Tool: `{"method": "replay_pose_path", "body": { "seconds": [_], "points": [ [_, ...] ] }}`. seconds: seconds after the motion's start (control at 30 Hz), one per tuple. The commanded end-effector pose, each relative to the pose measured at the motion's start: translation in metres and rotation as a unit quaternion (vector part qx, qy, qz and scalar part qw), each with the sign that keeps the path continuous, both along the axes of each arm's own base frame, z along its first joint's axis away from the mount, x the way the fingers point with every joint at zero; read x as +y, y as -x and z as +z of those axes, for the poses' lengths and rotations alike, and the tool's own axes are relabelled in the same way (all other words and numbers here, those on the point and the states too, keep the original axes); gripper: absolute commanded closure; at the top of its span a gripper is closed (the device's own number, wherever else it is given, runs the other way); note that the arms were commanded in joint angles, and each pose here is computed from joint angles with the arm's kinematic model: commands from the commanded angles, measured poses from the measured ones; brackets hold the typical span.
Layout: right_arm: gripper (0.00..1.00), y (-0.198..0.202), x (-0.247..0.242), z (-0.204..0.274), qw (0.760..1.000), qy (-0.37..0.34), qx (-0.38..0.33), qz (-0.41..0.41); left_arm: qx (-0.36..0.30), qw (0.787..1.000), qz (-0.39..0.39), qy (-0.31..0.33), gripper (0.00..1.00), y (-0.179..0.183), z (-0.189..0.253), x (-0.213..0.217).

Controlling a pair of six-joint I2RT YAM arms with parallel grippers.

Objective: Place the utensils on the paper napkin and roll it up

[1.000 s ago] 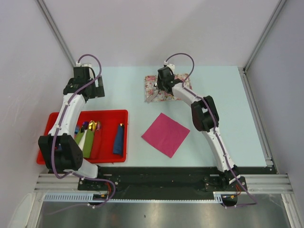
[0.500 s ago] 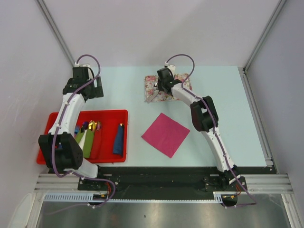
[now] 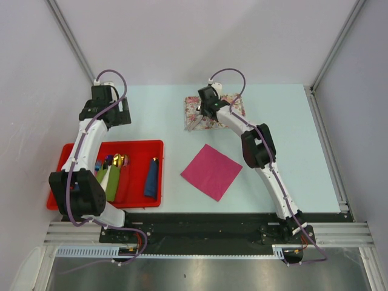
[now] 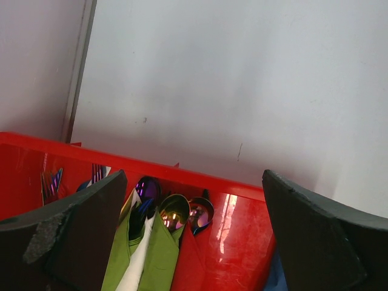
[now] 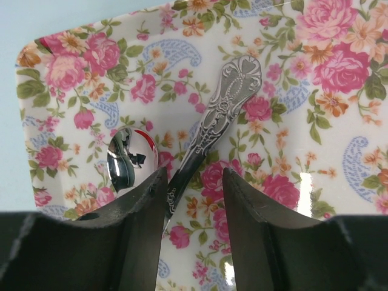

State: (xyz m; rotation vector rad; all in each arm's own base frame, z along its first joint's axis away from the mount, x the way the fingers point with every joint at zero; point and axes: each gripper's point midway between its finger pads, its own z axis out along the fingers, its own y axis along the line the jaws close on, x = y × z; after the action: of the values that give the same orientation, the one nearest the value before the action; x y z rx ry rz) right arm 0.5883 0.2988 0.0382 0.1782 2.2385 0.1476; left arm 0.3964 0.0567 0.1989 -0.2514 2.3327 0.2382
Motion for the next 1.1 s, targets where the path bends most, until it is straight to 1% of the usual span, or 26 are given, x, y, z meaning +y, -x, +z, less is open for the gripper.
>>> {"method": "replay_pose_path", "body": {
  "seconds": [0.0,0.1,0.23,0.27,0.33,0.43,0.47,0.53,0.67,0.83,0.9,1.03,1.07],
  "points": [
    [0.55,0.015,-0.01,-0.025,0.998,0.055,0.037,0.002,-0.013,1.0,0.007,-0.009,0.0,-0.002,0.005,0.008],
    [0.57,0.021,-0.014,-0.034,0.996,0.072,0.054,0.008,-0.015,1.0,0.008,-0.007,0.0,-0.001,0.006,0.009],
    [0.59,0.021,-0.011,-0.035,0.995,0.072,0.058,0.024,-0.012,1.0,0.012,-0.007,0.0,0.001,0.002,0.012],
    [0.61,0.024,-0.01,-0.036,0.995,0.071,0.064,0.03,-0.013,1.0,0.013,-0.007,0.0,0.001,0.003,0.012],
    [0.63,0.027,-0.008,-0.038,0.995,0.063,0.072,0.032,-0.013,1.0,0.014,-0.008,0.0,0.001,0.003,0.013],
    [0.63,0.03,-0.004,-0.038,0.995,0.038,0.082,0.036,-0.013,1.0,0.016,-0.006,0.0,0.002,0.002,0.015],
    [0.67,0.03,0.0,-0.037,0.995,0.027,0.085,0.044,-0.015,1.0,0.017,-0.005,0.0,0.001,0.003,0.015],
    [0.68,0.031,0.003,-0.036,0.995,0.021,0.086,0.048,-0.014,1.0,0.017,-0.005,0.0,0.002,0.003,0.016],
    [0.54,0.032,0.005,-0.037,0.995,0.012,0.09,0.046,-0.014,1.0,0.017,-0.005,0.0,0.001,0.003,0.016],
    [0.66,0.035,0.001,-0.044,0.994,0.016,0.099,0.044,-0.012,1.0,0.018,-0.006,0.0,0.0,0.002,0.017],
    [0.67,0.037,-0.002,-0.046,0.993,0.02,0.104,0.044,-0.012,1.0,0.017,-0.005,0.01,0.0,0.002,0.017],
    [0.75,0.042,-0.009,-0.045,0.992,0.029,0.115,0.047,-0.013,1.0,0.018,-0.005,0.0,-0.001,0.003,0.018],
    [0.76,0.042,-0.012,-0.045,0.991,0.028,0.12,0.048,-0.014,1.0,0.019,-0.004,0.0,-0.002,0.003,0.017]
  ]
}}
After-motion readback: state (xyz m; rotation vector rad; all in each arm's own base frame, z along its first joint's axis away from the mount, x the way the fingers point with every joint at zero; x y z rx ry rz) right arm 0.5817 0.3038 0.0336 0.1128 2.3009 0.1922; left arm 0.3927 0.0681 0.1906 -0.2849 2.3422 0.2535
